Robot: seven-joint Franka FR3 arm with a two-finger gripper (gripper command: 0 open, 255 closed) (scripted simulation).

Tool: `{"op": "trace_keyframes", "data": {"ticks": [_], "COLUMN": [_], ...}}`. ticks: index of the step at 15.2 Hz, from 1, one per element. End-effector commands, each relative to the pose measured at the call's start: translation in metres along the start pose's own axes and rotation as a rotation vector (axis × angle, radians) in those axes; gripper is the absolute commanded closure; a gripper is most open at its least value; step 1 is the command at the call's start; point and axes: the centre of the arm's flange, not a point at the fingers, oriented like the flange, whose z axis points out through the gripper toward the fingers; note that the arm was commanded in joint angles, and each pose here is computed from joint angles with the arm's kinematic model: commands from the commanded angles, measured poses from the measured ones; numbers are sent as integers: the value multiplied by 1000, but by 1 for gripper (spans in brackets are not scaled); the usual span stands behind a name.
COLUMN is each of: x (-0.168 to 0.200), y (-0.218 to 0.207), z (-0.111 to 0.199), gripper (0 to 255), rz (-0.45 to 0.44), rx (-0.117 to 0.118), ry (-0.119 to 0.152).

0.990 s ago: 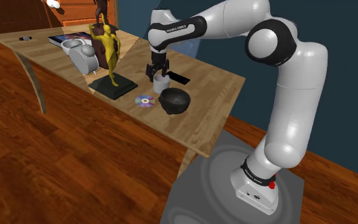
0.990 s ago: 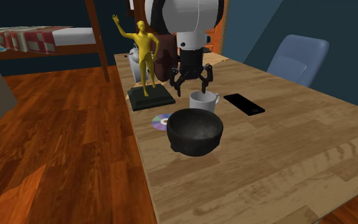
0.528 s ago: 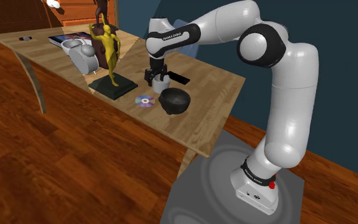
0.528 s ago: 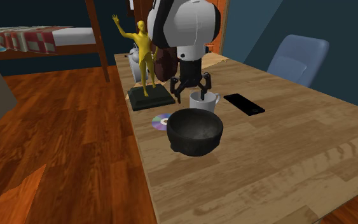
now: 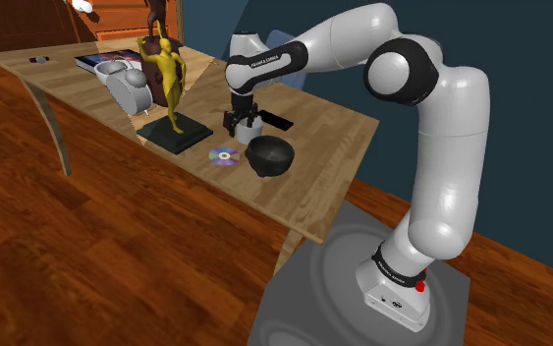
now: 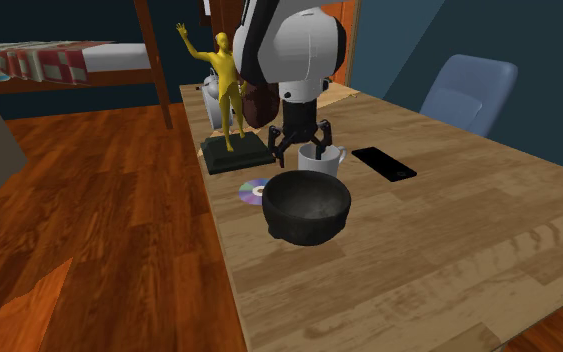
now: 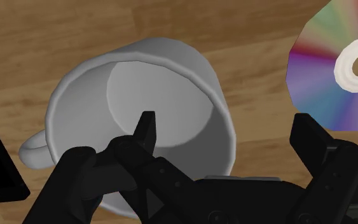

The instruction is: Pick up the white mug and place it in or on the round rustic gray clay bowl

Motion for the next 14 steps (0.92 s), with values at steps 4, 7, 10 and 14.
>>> {"op": "trace_keyframes", "data": {"ticks": [4,7,10,14], "x": [0,0,0,0], "y": [0,0,0,1], "z": [0,0,0,-16], "gripper": [255,255,255,255], "rz": [0,0,0,0], "rx": [0,0,0,0], "ry": [0,0,0,0]}}
